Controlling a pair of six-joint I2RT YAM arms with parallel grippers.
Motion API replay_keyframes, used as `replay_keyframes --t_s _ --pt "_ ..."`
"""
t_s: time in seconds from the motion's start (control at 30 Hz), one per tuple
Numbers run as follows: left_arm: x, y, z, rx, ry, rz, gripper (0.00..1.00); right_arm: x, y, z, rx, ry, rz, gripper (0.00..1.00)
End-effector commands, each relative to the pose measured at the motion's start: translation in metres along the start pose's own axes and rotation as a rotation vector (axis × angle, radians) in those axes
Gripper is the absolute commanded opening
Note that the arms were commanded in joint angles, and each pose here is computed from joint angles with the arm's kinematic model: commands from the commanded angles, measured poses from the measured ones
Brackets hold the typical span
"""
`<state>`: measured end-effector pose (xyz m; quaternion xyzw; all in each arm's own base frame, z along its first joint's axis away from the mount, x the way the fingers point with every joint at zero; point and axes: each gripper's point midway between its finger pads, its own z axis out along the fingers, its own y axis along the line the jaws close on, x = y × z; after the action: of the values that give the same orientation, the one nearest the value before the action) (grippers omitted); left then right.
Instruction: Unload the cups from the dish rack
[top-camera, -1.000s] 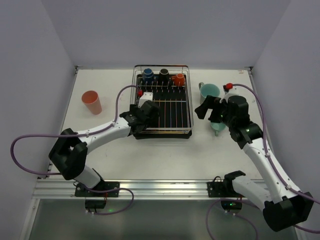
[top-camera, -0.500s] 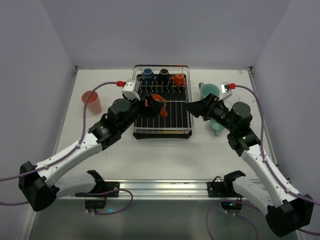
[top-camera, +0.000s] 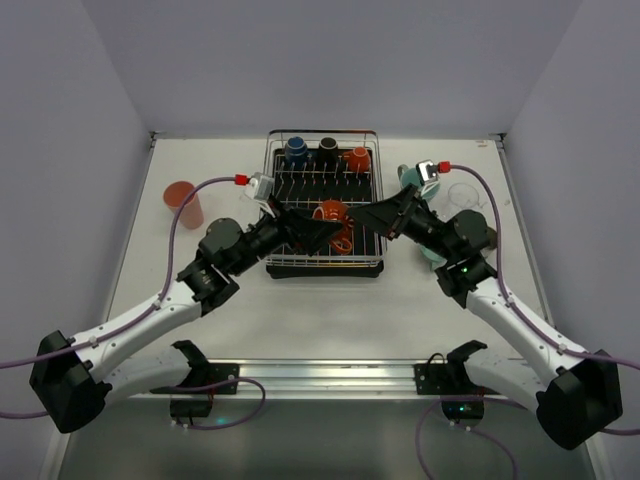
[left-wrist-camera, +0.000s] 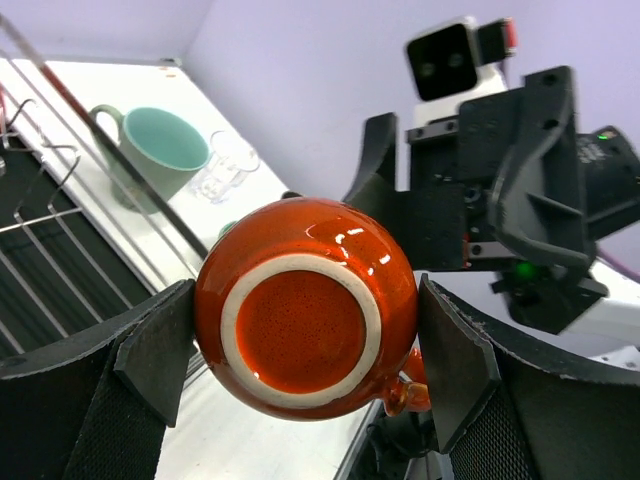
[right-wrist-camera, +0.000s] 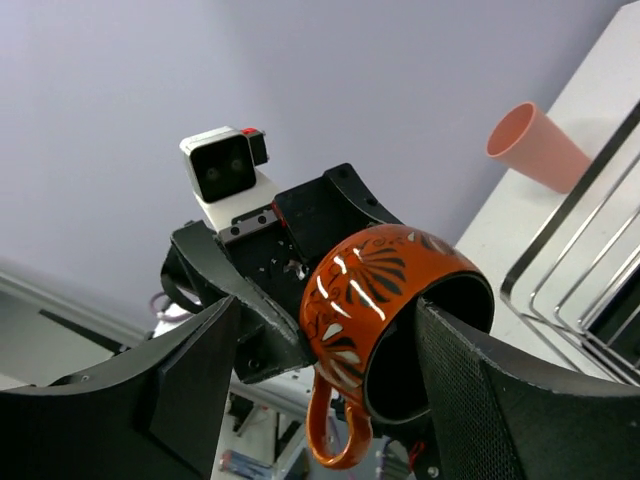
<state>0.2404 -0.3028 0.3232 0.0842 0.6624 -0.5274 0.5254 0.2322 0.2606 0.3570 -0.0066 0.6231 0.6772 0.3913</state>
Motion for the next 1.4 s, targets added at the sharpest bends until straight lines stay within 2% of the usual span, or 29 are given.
replay_keyframes --t_s 0.0,0.17,0.23,0.3,0.33,0.4,0.43,0.53,0.57,0.6,0.67,0.7,0.73,0.8,0.83,0.9,1.1,1.17,1.2,1.23,1.27,1.3,1.33,1.37 --pt "-0.038 -0.049 -0.012 0.204 -0.133 -0.004 0.21 0.001 0.024 0.003 -0.117 0.016 0.033 0.72" --pt "-0.033 -0.059 -0.014 0.265 -0.112 0.002 0.21 0.004 0.036 0.005 -0.184 0.028 0.067 0.68" --pt "-0.030 -0.064 -0.014 0.294 -0.098 0.005 0.22 0.004 0.042 0.005 -0.216 0.037 0.080 0.58" --pt "-0.029 -0.065 -0.014 0.307 -0.090 0.007 0.23 0.002 0.051 0.006 -0.256 0.034 0.099 0.52" --pt "-0.028 -0.065 -0.014 0.311 -0.085 0.007 0.25 0.002 0.053 0.005 -0.270 0.032 0.104 0.42" --pt "-0.025 -0.064 -0.014 0.307 -0.079 0.006 0.26 0.000 0.061 0.004 -0.307 0.027 0.116 0.36" --pt "-0.025 -0.063 -0.015 0.303 -0.076 0.009 0.30 0.000 0.064 0.004 -0.317 0.027 0.117 0.28" --pt "-0.021 -0.059 -0.014 0.284 -0.057 0.015 0.37 0.002 0.073 0.002 -0.354 0.041 0.129 0.23" --pt "-0.019 -0.057 -0.013 0.276 -0.053 0.022 0.39 0.003 0.075 0.002 -0.357 0.049 0.134 0.15" --pt "-0.018 -0.055 -0.013 0.269 -0.048 0.024 0.41 0.005 0.076 0.003 -0.357 0.063 0.137 0.12" --pt "-0.015 -0.051 -0.012 0.253 -0.041 0.041 0.57 0.006 0.079 0.002 -0.361 0.067 0.136 0.00" --pt "-0.015 -0.049 -0.012 0.244 -0.039 0.051 0.63 0.005 0.078 0.002 -0.356 0.060 0.138 0.00" --pt "-0.015 -0.046 -0.012 0.221 -0.035 0.054 0.73 0.006 0.080 0.001 -0.354 0.058 0.134 0.00" --pt "-0.014 -0.039 -0.012 0.186 -0.024 0.086 0.82 0.004 0.075 0.002 -0.318 0.040 0.118 0.00" --pt "-0.018 -0.038 -0.014 0.168 -0.037 0.097 0.91 0.003 0.080 -0.002 -0.314 0.027 0.103 0.00" --pt "-0.022 -0.035 -0.016 0.145 -0.047 0.135 0.99 0.001 0.074 -0.001 -0.263 0.015 0.070 0.00" --pt "-0.029 -0.021 -0.028 0.041 -0.041 0.212 1.00 -0.001 0.064 -0.005 -0.141 -0.010 -0.016 0.00" --pt "-0.040 -0.018 -0.033 -0.008 -0.060 0.254 1.00 0.004 0.042 -0.007 -0.037 -0.001 -0.035 0.00" --pt "-0.039 -0.005 -0.039 -0.088 -0.039 0.263 1.00 0.003 0.043 -0.012 -0.009 -0.004 -0.067 0.00" --pt "-0.041 0.002 -0.043 -0.131 -0.028 0.301 1.00 0.004 0.031 -0.016 0.056 -0.004 -0.090 0.00" --pt "-0.048 0.002 -0.046 -0.156 -0.027 0.322 1.00 0.011 -0.002 -0.026 0.214 0.017 -0.127 0.00" --pt "-0.041 0.025 -0.057 -0.279 0.023 0.342 1.00 0.010 -0.007 -0.037 0.268 0.008 -0.162 0.00" --pt "-0.042 0.033 -0.062 -0.329 0.041 0.359 1.00 0.015 -0.023 -0.047 0.350 0.017 -0.176 0.00" --pt "-0.045 0.039 -0.067 -0.368 0.050 0.390 1.00 0.027 -0.052 -0.067 0.481 0.066 -0.195 0.00"
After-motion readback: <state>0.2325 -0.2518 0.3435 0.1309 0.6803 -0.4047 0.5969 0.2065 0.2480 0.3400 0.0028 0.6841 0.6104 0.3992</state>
